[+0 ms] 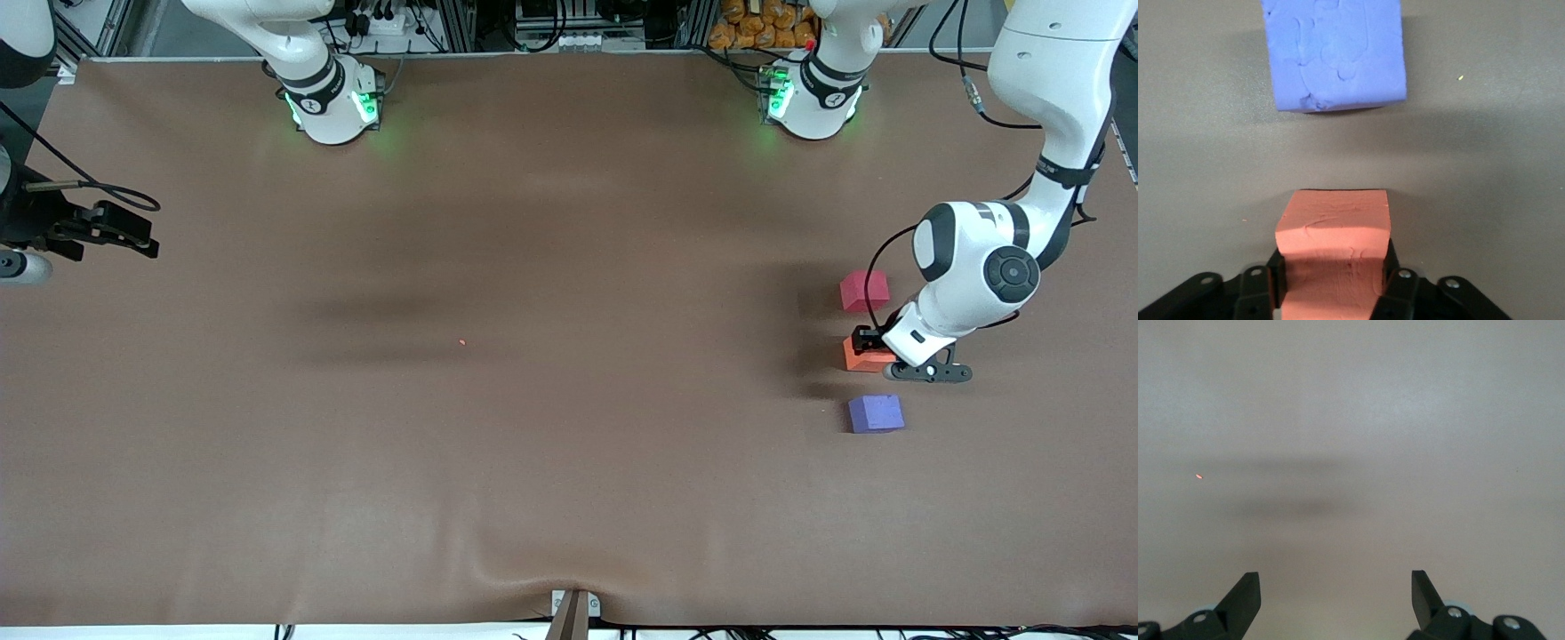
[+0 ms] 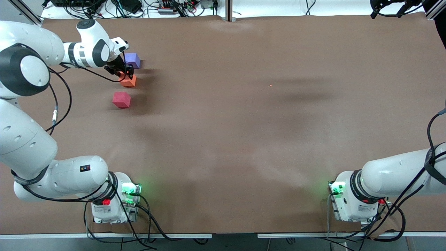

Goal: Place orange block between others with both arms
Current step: 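Open the left gripper and withdraw it from the cubes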

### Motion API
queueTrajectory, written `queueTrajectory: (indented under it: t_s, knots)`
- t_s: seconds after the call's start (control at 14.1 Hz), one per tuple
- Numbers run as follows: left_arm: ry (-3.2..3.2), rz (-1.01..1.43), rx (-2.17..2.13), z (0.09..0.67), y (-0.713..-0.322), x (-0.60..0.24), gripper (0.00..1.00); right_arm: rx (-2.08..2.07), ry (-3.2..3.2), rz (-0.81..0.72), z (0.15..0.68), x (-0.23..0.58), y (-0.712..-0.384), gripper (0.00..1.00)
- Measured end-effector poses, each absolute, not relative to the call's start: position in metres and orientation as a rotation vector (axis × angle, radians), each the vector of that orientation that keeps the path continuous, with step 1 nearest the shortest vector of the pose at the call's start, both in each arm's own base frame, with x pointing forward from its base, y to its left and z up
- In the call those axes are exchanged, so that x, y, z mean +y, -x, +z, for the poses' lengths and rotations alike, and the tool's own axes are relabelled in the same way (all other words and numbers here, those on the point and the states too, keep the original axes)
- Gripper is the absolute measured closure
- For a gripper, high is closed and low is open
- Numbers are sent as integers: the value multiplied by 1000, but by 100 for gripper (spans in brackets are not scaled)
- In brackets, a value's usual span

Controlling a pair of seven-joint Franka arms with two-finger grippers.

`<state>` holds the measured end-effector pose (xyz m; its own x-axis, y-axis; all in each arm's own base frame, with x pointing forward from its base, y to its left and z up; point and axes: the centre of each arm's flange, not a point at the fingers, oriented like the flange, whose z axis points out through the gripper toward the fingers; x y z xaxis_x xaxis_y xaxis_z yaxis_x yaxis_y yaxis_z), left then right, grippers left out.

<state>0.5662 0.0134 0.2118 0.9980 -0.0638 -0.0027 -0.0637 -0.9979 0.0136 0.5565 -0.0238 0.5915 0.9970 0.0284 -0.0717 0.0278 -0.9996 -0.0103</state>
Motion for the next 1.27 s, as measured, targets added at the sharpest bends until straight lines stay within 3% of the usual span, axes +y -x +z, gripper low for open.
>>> queueTrajectory:
  t_s: [0.28, 0.64, 0.92, 1.27]
  knots:
    - [-3128, 32, -96, 220, -575, 15, 2, -45, 3130, 115, 591, -24, -557, 0]
    - [-3144, 9, -80, 276, -614, 23, 0, -46, 3130, 116, 590, -24, -557, 0]
    - [-3173, 51, -76, 391, -634, 23, 0, -47, 3130, 117, 590, -23, -557, 0]
    - [-3191, 109, -147, 533, -620, -14, 0, -53, 3130, 119, 589, -21, -557, 0]
